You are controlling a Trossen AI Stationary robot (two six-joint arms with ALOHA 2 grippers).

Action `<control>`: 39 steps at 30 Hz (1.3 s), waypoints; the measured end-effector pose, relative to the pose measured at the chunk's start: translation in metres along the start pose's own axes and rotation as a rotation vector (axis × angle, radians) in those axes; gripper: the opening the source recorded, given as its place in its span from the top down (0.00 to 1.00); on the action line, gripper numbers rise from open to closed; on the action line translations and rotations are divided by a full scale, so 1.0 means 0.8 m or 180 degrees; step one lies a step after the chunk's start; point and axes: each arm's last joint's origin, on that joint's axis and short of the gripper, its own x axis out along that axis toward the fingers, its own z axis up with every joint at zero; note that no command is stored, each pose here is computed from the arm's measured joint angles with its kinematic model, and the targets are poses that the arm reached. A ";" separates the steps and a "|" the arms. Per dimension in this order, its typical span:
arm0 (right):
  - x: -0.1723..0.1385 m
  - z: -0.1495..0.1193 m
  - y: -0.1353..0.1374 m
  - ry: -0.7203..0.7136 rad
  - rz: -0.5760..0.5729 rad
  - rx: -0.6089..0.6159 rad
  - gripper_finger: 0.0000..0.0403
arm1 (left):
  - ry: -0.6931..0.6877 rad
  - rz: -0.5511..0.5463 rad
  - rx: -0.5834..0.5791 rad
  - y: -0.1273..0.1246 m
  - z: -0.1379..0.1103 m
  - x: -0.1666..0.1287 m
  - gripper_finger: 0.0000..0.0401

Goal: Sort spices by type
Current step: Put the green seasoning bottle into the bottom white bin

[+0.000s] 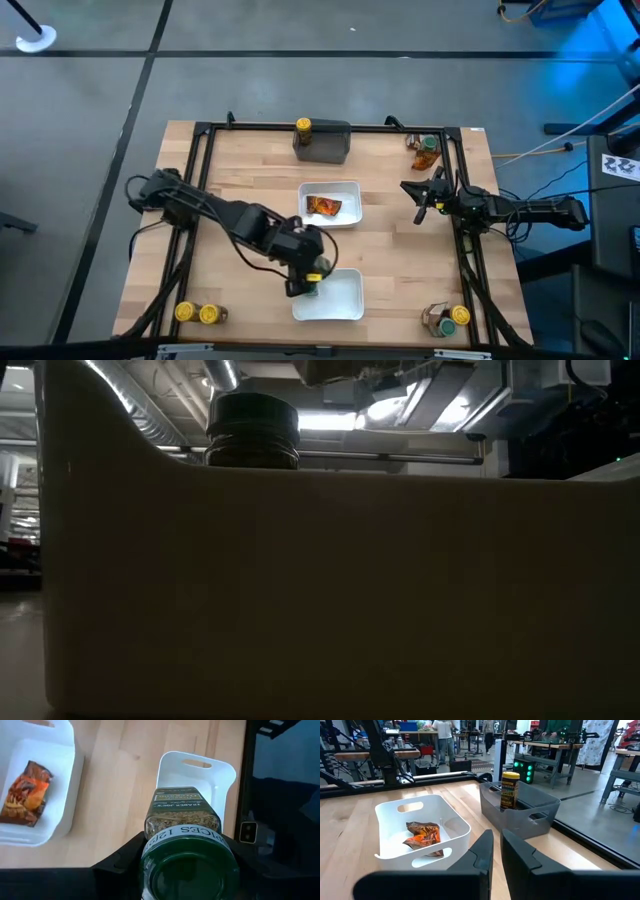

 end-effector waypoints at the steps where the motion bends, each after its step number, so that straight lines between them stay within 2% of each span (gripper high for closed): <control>1: 0.000 0.000 0.000 0.0000 0.0000 0.0000 0.91 | 0.0014 0.0013 0.0032 -0.002 0.005 0.001 0.55; 6: 0.000 0.000 0.000 0.0001 0.0000 0.0000 0.91 | 0.0035 0.0036 0.0128 -0.013 0.024 0.011 0.55; 12: 0.000 0.000 0.000 0.0004 0.0000 -0.0003 0.91 | 0.0106 0.0078 0.0288 -0.023 0.032 0.037 0.55; 21: 0.000 0.000 0.000 0.0004 0.0000 -0.0009 0.91 | 0.0449 0.0209 0.0459 -0.028 0.023 0.100 0.55; 39: 0.000 0.000 0.000 0.0005 0.0000 -0.0003 0.91 | 0.0636 0.0236 0.0492 -0.025 0.007 0.145 0.55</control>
